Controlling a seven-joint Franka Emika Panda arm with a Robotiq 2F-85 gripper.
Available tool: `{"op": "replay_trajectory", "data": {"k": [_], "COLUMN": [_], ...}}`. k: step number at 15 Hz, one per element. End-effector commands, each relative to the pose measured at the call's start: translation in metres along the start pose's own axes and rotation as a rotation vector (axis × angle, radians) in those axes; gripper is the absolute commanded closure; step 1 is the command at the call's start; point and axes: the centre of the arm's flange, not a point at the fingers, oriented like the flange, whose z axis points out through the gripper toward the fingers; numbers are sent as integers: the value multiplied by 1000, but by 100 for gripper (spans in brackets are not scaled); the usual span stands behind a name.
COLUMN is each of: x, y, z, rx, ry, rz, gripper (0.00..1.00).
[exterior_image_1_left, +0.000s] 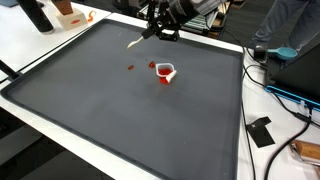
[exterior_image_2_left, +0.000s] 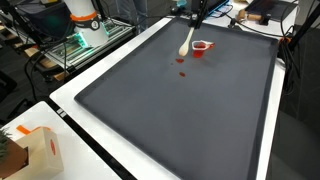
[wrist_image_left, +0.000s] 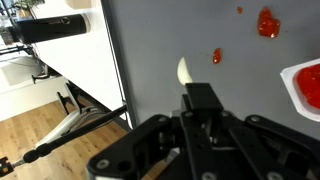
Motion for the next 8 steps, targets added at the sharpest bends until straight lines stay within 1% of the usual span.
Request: {"op": "replay_trajectory", "data": {"k": [1,5,8], "x": [7,8,11], "y": [-22,-33,-35], "z": [11,23,29], "rx": [-48,-53,-44], "ry": [-12,-33,-46], "rz": [13,9,7], "gripper": [97,97,97]}}
